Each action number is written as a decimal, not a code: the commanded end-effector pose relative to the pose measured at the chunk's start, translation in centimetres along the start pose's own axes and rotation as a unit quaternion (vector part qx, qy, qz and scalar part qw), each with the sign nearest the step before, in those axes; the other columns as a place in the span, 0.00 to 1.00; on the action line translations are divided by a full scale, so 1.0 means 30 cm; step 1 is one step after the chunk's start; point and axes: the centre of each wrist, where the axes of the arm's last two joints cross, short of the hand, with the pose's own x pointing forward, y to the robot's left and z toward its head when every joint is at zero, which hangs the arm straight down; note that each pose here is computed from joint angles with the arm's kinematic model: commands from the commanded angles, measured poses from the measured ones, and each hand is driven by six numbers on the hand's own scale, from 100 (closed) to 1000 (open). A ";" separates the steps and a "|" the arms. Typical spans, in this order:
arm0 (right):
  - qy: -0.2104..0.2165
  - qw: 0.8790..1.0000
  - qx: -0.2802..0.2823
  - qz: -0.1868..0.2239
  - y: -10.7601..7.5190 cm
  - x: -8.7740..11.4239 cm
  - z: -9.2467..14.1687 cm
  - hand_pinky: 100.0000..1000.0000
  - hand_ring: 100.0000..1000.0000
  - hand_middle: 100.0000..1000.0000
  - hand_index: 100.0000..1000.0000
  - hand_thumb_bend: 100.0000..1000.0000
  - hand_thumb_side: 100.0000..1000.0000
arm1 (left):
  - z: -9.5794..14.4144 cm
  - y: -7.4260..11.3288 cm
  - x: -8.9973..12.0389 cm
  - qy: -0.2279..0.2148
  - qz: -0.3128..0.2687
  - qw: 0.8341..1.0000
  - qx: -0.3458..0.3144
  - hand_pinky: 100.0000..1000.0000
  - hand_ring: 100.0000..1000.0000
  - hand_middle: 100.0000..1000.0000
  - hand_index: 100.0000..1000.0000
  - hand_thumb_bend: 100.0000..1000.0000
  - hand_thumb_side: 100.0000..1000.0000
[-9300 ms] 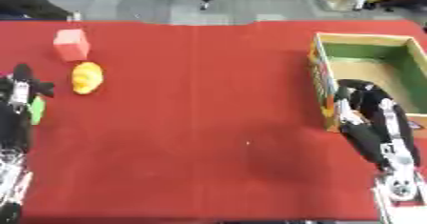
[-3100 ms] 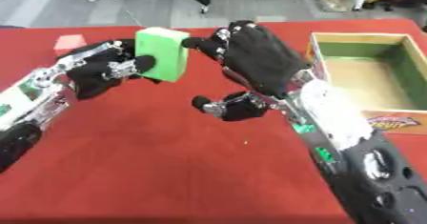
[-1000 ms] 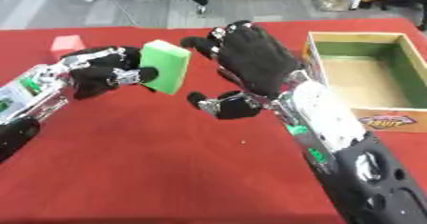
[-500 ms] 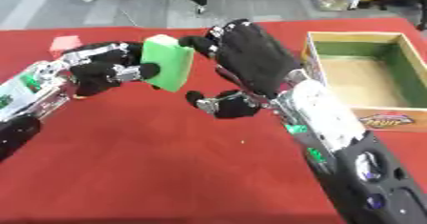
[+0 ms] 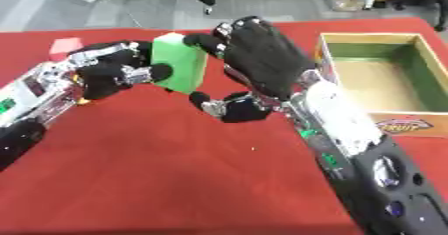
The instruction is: Pick up the objects with one hand, pass them to the other hand, and then place them into the box on the other side of the table.
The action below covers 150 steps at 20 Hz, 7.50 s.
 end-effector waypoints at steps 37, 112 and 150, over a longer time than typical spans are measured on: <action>0.029 0.980 -0.174 -0.094 -0.082 -0.078 0.050 0.37 0.09 0.04 0.42 0.00 0.00 | 0.161 0.047 0.201 -0.031 -0.205 0.969 0.133 0.80 0.62 0.56 0.64 0.61 0.79; 0.368 0.928 0.015 -0.055 -0.202 -0.589 0.674 0.58 0.27 0.23 0.97 0.00 0.14 | 0.519 0.233 -0.112 -0.004 -0.129 0.881 0.455 0.73 0.56 0.51 0.65 0.49 0.66; 0.306 0.925 -0.156 -0.162 -0.192 -0.365 0.674 0.58 0.24 0.21 0.94 0.00 0.22 | 0.348 0.503 -0.225 0.515 -0.533 0.633 0.224 0.75 0.66 0.65 0.73 0.48 0.06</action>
